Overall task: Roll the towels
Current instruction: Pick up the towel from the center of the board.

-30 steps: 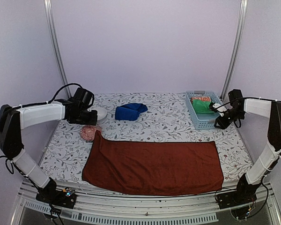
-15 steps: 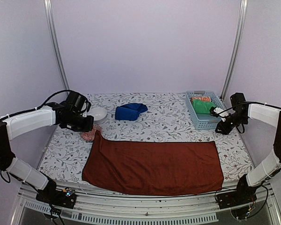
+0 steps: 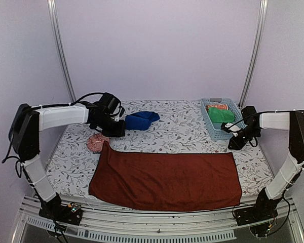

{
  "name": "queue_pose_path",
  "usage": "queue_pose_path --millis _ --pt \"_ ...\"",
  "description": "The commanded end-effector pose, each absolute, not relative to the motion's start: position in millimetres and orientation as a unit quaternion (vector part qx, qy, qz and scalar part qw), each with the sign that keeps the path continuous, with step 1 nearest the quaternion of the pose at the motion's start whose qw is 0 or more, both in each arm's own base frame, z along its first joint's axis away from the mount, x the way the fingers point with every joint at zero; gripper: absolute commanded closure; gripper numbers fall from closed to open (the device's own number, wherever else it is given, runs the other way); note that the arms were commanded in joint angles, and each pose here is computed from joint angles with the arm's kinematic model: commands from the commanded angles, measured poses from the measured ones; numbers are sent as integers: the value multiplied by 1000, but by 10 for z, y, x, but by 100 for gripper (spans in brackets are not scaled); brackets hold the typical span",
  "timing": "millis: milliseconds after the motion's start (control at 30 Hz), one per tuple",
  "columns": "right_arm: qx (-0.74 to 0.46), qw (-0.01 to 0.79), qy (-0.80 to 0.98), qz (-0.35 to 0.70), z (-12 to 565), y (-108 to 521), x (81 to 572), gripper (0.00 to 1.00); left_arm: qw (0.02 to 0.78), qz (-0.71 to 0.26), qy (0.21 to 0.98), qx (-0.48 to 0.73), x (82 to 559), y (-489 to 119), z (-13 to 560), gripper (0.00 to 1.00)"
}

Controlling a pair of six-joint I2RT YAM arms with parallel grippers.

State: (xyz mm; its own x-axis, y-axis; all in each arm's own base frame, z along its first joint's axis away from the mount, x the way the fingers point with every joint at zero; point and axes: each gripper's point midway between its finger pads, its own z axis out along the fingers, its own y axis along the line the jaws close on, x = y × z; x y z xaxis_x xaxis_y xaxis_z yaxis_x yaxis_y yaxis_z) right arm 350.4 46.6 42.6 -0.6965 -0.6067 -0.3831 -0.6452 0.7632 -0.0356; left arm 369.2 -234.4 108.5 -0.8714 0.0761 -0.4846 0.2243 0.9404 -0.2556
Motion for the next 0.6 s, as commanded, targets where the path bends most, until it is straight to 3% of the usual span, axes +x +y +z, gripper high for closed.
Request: queue_pose_path --millis 0,333,567 --pt "-333 209 919 27 448 425 3692 80 193 -90 974 79 3905 -2258 640 100" --pt "-321 204 925 -19 331 274 4020 80 178 -19 983 32 3984 -1626 436 100" --pt "-307 220 925 -29 355 266 4567 80 176 28 984 -17 3990 -1043 404 100"
